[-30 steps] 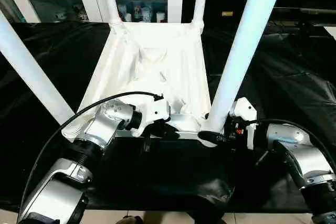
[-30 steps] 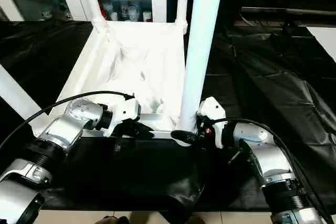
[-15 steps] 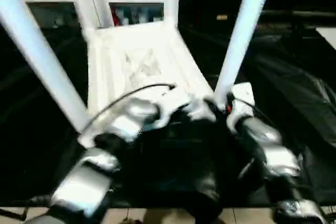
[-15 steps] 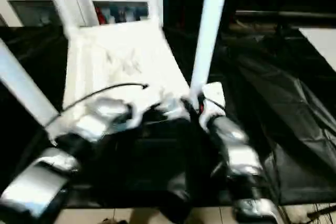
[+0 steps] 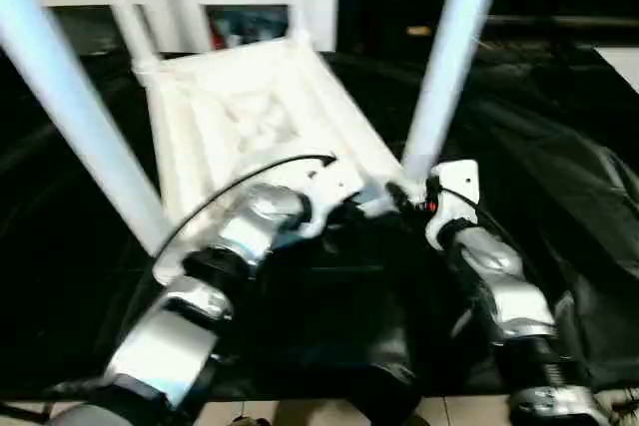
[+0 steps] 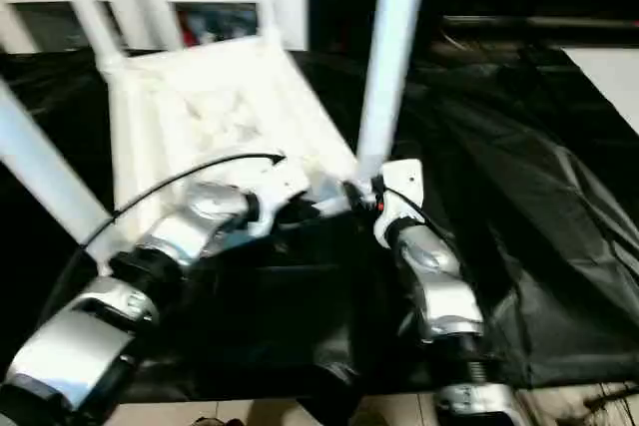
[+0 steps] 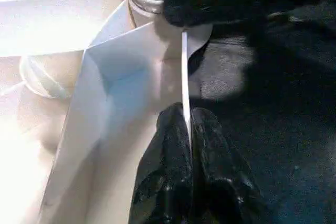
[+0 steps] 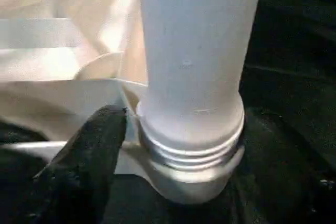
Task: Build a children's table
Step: Rotate leg to tighten
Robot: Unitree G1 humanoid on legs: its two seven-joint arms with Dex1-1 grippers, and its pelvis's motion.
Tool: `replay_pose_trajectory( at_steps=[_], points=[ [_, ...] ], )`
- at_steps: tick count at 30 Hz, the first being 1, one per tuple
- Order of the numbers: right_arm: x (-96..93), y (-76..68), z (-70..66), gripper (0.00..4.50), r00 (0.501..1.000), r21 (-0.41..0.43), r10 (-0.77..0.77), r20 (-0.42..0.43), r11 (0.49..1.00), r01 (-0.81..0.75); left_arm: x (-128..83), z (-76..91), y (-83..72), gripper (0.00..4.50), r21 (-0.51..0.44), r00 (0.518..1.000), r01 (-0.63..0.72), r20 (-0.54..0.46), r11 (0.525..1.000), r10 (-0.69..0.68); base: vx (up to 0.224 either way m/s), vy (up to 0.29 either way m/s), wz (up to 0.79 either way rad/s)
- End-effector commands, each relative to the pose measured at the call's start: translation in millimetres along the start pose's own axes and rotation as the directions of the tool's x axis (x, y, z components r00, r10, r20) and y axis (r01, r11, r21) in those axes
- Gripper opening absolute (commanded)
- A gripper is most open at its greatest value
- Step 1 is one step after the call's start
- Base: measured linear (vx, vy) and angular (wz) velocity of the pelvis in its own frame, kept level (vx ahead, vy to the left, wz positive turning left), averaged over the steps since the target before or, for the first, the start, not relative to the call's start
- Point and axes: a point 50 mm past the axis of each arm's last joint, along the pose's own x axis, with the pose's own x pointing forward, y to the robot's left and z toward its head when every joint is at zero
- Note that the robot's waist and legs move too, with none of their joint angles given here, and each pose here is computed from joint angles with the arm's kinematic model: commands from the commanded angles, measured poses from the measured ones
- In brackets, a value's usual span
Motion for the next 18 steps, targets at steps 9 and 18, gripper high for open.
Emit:
replay_pose_trajectory(
  at_steps=[9, 18],
  points=[
    [-27.2, -3.0, 14.3, 3.89, 0.896, -0.152, 0.439, -0.069, 0.883, -0.444, -27, -13.1, -15.7, 0.00, 0.079, 0.951, 0.297, 0.066, 0.952, -0.302, 0.000, 0.000, 0.00],
    [-37.1, -1.9, 12.5, 3.89, 0.809, -0.123, 0.574, -0.129, 0.800, -0.587, -41, -16.2, -28.1, 0.00, 0.112, 0.892, 0.432, 0.096, 0.895, -0.443, 0.000, 0.000, 0.00]
  ],
)
